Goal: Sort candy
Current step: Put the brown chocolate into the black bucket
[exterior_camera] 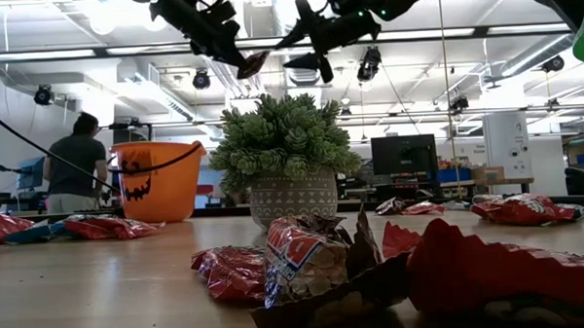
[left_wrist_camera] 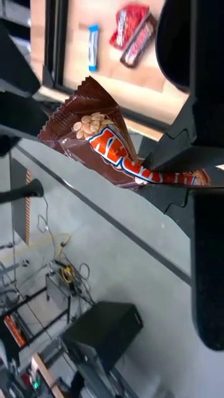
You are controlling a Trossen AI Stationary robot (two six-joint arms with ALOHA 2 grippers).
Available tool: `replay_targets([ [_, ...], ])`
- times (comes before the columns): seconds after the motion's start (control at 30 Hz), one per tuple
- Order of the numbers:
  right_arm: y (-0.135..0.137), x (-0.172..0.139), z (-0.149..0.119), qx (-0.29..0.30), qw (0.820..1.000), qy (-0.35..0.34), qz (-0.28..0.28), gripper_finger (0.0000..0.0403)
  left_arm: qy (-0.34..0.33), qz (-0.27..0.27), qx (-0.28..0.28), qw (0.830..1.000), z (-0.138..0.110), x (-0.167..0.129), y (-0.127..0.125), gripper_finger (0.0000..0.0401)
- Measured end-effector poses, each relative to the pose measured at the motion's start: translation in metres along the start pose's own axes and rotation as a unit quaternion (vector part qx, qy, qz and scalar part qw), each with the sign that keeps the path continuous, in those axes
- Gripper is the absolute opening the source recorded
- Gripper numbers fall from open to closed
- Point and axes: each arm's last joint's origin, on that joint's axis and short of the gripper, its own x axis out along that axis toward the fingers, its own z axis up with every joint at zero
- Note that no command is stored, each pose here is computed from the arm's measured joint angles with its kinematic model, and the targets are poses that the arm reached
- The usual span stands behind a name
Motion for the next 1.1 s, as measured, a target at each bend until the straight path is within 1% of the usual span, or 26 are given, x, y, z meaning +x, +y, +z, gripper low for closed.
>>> replay_targets([
  [0.13, 0.008, 0.004, -0.002, 0.011, 1.0, -0.003, 0.011, 0.0215, -0.003, -0.009, 0.007, 1.0, 0.001, 0.0, -0.003, 0.0001],
  [0.47, 0.014, 0.008, -0.004, 0.015, 1.0, -0.016, -0.002, 0.0215, -0.024, -0.032, 0.02, 0.999, 0.006, 0.001, -0.009, 0.0001],
  [0.67, 0.019, 0.011, -0.006, 0.012, 1.0, -0.015, 0.002, 0.0215, -0.038, -0.034, 0.023, 0.998, 0.009, 0.001, -0.01, 0.0001],
  [0.87, 0.024, 0.013, -0.006, 0.006, 1.0, -0.023, 0.01, 0.0214, -0.05, -0.056, 0.025, 0.997, 0.01, 0.001, -0.013, 0.0001],
  [0.97, 0.024, 0.013, -0.006, 0.009, 1.0, -0.024, 0.008, 0.0204, -0.051, -0.056, 0.025, 0.997, 0.01, 0.001, -0.013, 0.0001],
  [1.1, 0.025, 0.014, -0.007, 0.019, 1.0, -0.022, 0.009, 0.0164, -0.057, -0.052, 0.026, 0.997, 0.012, 0.001, -0.012, 0.0001],
])
